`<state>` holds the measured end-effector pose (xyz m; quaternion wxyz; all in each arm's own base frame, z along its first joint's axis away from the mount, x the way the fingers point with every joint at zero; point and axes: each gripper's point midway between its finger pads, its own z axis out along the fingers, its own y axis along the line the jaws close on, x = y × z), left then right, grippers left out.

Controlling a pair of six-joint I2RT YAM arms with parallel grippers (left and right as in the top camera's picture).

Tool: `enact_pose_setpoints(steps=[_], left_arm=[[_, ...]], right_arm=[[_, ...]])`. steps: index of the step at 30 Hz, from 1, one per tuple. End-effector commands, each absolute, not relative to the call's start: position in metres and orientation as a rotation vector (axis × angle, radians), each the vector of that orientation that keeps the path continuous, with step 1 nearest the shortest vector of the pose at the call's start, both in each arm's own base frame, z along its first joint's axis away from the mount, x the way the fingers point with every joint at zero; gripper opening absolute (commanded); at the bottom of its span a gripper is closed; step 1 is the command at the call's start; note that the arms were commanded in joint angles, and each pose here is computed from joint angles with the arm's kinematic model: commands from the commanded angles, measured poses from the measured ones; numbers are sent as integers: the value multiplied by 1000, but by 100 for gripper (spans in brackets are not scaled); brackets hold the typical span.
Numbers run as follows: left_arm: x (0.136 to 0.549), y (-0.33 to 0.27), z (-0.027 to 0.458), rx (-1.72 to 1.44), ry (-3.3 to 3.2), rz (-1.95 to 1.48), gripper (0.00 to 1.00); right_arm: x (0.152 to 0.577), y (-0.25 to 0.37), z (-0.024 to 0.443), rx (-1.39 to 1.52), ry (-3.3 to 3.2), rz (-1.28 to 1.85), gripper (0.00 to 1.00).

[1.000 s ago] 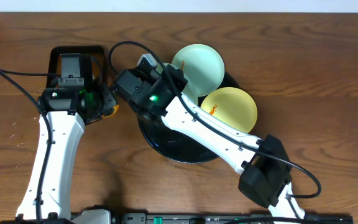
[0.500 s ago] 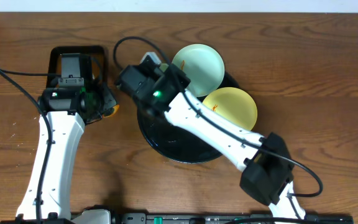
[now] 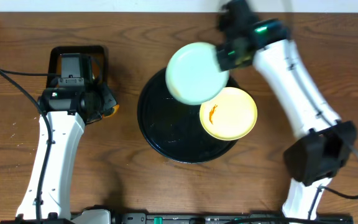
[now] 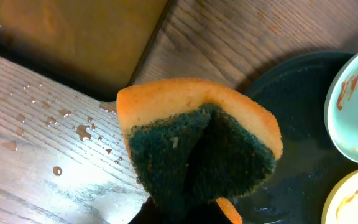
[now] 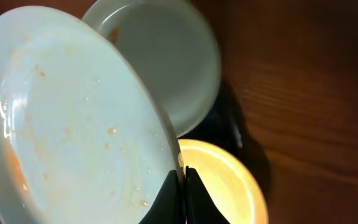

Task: Clean dirty plates on tray and stack at the side
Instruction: 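Lift the scrubbed green plate with the right gripper off the tray, then carry the green plate right and set it on the table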

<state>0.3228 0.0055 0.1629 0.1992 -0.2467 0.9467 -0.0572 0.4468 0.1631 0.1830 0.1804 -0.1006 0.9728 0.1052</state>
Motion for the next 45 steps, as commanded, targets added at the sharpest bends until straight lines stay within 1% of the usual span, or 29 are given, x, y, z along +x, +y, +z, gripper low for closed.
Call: enact_pose_setpoints(steps=[1,8,11,14,17,24,25,26,27,28,30,32,34,37,39,42,43,45], left_arm=[[321,6,161,-702,2651,-162,8],[323,6,162,-700,2643,-164,8],[323,6,162,-700,2644,-164,8],[323,6,162,-700,2645,-164,8],[324,6,162,-700,2642,-164,8],[324,6,162,-700,2642,-164,8],[324,6,162,-699,2642,-164,8],[324,6,162,-700,2642,-164,8],[324,6,162,-699,2642,-164,8],[324,6,162,-699,2641,-165,8],[324,6,162,-699,2641,-165,8],[324,6,162,-700,2642,-164,8],[324,6,162,-699,2641,-164,8],[324,6,162,-699,2642,-164,8],[324,6,162,-699,2641,-165,8],[324,6,162,-699,2642,-164,8],[324,6,162,-699,2641,-164,8],[324,6,162,-699,2642,-164,8]], right_arm=[[448,143,191,-151,2754,592,1],[473,18,172,230,2746,517,1],[475,-36,156,413,2749,416,1],[472,-76,138,537,2765,311,1],[469,-91,121,592,2792,288,1],[466,-94,92,621,2860,267,1],[465,-92,90,621,2869,270,4],[463,-90,89,622,2878,277,18],[462,-87,89,622,2887,287,34],[460,-82,89,615,2896,307,48],[459,-67,90,561,2913,373,57],[460,-48,93,456,2927,446,61],[462,-30,95,402,2929,494,61],[467,11,101,284,2915,594,63],[471,37,104,204,2902,641,68],[477,79,104,48,2884,608,77],[478,90,103,6,2878,583,82],[482,111,100,-59,2869,467,82]])
